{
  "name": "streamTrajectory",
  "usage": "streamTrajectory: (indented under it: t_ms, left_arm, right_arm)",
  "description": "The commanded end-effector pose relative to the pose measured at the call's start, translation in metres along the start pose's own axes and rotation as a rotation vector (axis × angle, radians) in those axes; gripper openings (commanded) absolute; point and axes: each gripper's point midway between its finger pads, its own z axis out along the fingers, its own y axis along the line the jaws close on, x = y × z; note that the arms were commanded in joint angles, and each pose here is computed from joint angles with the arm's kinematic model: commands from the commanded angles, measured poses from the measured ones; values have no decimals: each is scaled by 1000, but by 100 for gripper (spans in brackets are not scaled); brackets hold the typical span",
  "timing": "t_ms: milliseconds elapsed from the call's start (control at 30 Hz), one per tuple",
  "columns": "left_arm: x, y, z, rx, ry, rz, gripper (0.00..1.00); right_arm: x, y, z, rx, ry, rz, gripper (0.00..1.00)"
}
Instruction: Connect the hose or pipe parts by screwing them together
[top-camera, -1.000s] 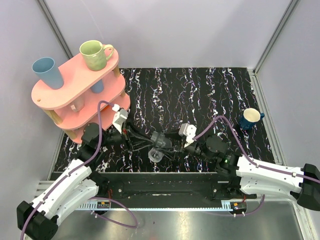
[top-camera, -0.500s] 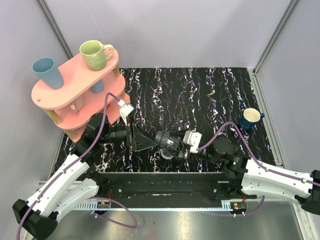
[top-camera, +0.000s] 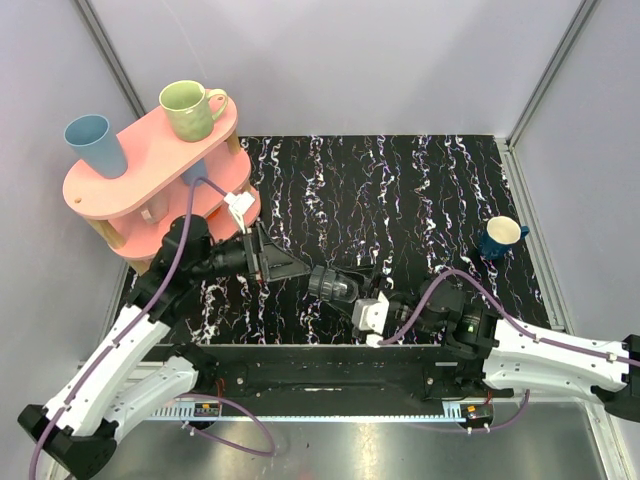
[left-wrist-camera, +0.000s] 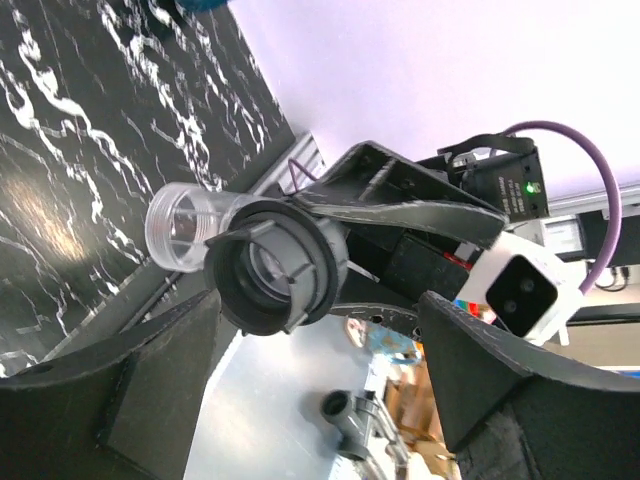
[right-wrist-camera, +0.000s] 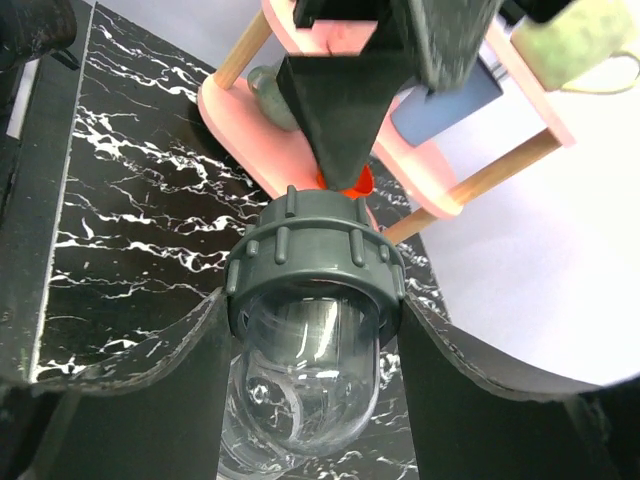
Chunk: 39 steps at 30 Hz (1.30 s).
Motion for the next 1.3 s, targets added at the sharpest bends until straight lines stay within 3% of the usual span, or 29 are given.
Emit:
streamTrajectory:
  t_ms: [0,267,467,667,933,1267]
  left_arm:
    - [5,1,5,-15,60,-211,83]
    - [6,18,15,-61,56,-353,81]
    - [9,18,18,12,39,-479,77]
    - [7,15,17,95,-1,-558,66]
    - [1,-2,10,163,-32,-522,40]
    - [-10,-32,2,320,-98,-247,33]
  right_arm:
    - [-38,-34,-4,121,-90,-197,0]
    - [-41,-28,4,127,-78,-278,0]
    - [-44,-31,6,168,-97,-264,0]
    - [-45,-35,6,198,-109,-260,0]
    - [-50,-36,8,213,-139,-150,0]
    - [-52,-38,22,222,-134,190,0]
